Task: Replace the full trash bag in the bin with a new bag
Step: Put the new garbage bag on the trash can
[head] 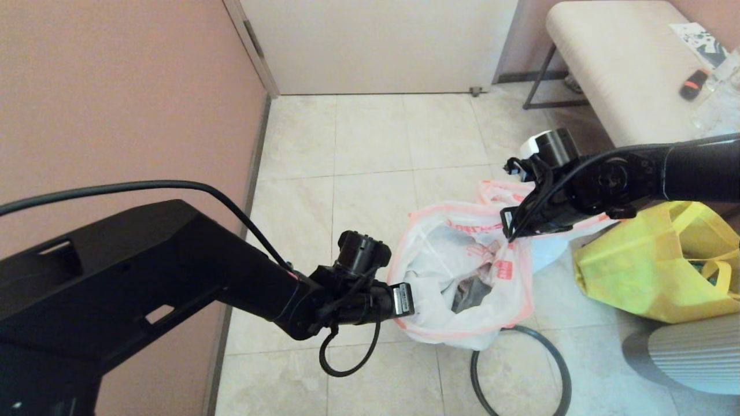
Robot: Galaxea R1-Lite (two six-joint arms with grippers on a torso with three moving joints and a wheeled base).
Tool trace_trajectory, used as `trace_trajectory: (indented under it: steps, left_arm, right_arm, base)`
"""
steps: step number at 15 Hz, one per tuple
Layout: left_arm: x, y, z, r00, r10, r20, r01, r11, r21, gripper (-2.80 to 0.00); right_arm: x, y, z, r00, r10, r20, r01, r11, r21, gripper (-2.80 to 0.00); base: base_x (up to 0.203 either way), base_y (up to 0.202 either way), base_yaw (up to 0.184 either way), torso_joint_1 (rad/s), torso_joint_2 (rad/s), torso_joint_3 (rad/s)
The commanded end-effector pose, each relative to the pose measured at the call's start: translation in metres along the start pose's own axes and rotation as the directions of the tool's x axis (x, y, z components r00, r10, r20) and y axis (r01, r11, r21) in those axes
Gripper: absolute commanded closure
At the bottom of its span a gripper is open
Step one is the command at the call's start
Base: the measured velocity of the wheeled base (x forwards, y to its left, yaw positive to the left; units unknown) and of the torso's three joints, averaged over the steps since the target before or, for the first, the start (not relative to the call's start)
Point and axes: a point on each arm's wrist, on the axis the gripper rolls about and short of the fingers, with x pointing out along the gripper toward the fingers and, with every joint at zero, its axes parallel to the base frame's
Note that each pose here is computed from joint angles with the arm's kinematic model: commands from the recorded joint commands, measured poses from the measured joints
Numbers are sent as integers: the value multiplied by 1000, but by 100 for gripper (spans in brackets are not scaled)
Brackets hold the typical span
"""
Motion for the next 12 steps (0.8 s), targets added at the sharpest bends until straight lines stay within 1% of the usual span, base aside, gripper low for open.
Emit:
trace_trajectory:
  steps: [1, 2, 3, 5, 6, 8, 10, 11, 12]
  left_arm:
    - [1, 2, 0, 1000, 2, 0, -2, 1000, -8, 0]
    - [1, 1, 1, 1000, 0, 3, 0, 1000, -15, 0]
    - [1, 0, 3, 1000, -4, 9, 5, 1000, -21, 0]
    - [0, 3, 9, 1000, -2, 22, 3, 999, -42, 0]
    - [0, 3, 10, 1000, -2, 27, 4, 999, -44, 0]
    - [-1, 5, 12, 1000, -5, 27, 7, 999, -50, 0]
    - [-1, 6, 13, 1000, -7, 29, 9, 999, -52, 0]
    - [-1, 6, 13, 1000, -7, 26, 9, 999, -52, 0]
    - [-1, 6, 13, 1000, -7, 26, 9, 999, -52, 0]
  right_arm:
    - [-24, -2, -7, 998, -28, -63, 30, 999, 27, -280]
    - [-28, -4, -12, 992, -56, -112, 64, 996, 69, -280]
    - [-36, -5, -16, 987, -64, -148, 82, 990, 113, -280]
    - [-48, -7, -27, 978, -51, -200, 89, 978, 186, -280]
    - [-51, -7, -32, 975, -48, -216, 95, 973, 212, -280]
    - [-60, -7, -47, 967, -42, -251, 97, 973, 210, -280]
    - [-83, -5, -54, 972, 32, -234, 21, 975, 223, -280]
    - [-96, -5, -54, 970, 124, -209, -70, 967, 246, -280]
    - [-101, -6, -52, 962, 204, -181, -152, 952, 265, -280]
  base:
    - [0, 0, 0, 0, 0, 0]
    - [0, 0, 0, 0, 0, 0]
    - [0, 0, 0, 0, 0, 0]
    - [0, 0, 0, 0, 0, 0]
    - [0, 0, 0, 0, 0, 0]
    - [0, 0, 0, 0, 0, 0]
    - [0, 0, 0, 0, 0, 0]
    - [0, 0, 0, 0, 0, 0]
    - [0, 0, 0, 0, 0, 0]
